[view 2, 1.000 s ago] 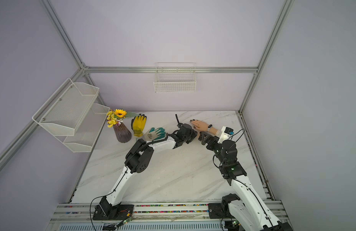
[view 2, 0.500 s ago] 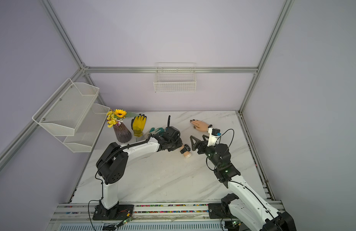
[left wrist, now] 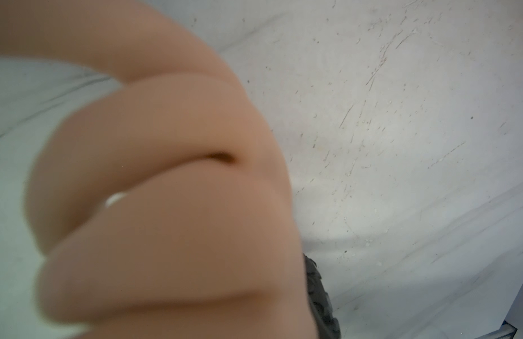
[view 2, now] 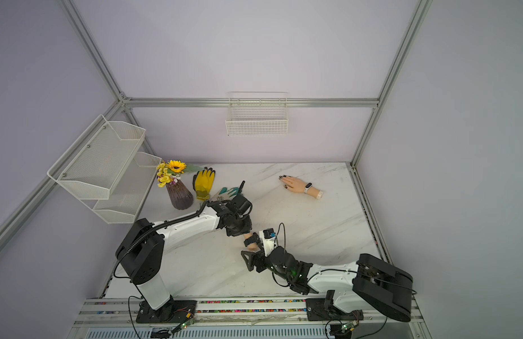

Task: Take off the watch
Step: Move the hand to the center of the board.

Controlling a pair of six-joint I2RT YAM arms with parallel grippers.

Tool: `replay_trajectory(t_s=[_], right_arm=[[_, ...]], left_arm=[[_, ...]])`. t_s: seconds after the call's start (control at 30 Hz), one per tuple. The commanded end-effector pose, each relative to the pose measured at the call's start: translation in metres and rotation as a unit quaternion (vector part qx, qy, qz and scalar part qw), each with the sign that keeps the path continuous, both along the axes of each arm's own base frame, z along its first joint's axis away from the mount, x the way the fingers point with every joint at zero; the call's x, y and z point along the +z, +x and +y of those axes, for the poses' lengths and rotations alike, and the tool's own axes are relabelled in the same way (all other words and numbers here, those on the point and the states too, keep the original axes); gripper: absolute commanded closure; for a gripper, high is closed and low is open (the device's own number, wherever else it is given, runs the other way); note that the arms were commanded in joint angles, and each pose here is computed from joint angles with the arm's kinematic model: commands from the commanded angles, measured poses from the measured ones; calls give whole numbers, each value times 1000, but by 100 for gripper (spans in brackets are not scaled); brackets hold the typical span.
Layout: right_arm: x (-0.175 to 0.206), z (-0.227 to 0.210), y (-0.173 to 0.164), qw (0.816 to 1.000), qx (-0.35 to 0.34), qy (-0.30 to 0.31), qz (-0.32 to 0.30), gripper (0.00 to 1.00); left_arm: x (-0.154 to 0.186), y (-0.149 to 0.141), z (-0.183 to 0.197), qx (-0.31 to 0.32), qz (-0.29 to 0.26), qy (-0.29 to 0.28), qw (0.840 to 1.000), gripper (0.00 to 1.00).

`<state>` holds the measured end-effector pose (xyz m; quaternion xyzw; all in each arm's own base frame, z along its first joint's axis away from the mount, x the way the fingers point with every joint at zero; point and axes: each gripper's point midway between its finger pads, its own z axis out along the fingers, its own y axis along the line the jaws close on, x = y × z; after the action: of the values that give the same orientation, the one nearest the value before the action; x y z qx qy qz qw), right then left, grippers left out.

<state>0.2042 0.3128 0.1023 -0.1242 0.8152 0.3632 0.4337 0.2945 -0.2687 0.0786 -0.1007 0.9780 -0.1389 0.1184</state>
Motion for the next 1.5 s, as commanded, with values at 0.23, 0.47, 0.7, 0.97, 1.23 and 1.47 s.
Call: replay_trajectory(t_s=[0.23,0.47,0.7,0.97,1.23,1.47], right_arm=[[-57,22,26,993,-80,-75,35,17],[-89,11,21,986,-94,-114,72,18],[-103,-11,17,975,-136,-136,107,17],[-84,26,24,986,-93,-109,88,34],[-75,45,17,991,-53,-65,100,69],[-50,46,-2,988,-2,14,152,73]], left_arm=[[0,-2,24,12,-9,34,999,93],[-1,0,33,21,-11,41,999,92],[-4,3,50,35,-8,50,998,91],[-1,3,43,18,-10,33,999,89],[12,4,50,11,-39,38,998,44],[68,13,68,-1,-139,18,990,0]])
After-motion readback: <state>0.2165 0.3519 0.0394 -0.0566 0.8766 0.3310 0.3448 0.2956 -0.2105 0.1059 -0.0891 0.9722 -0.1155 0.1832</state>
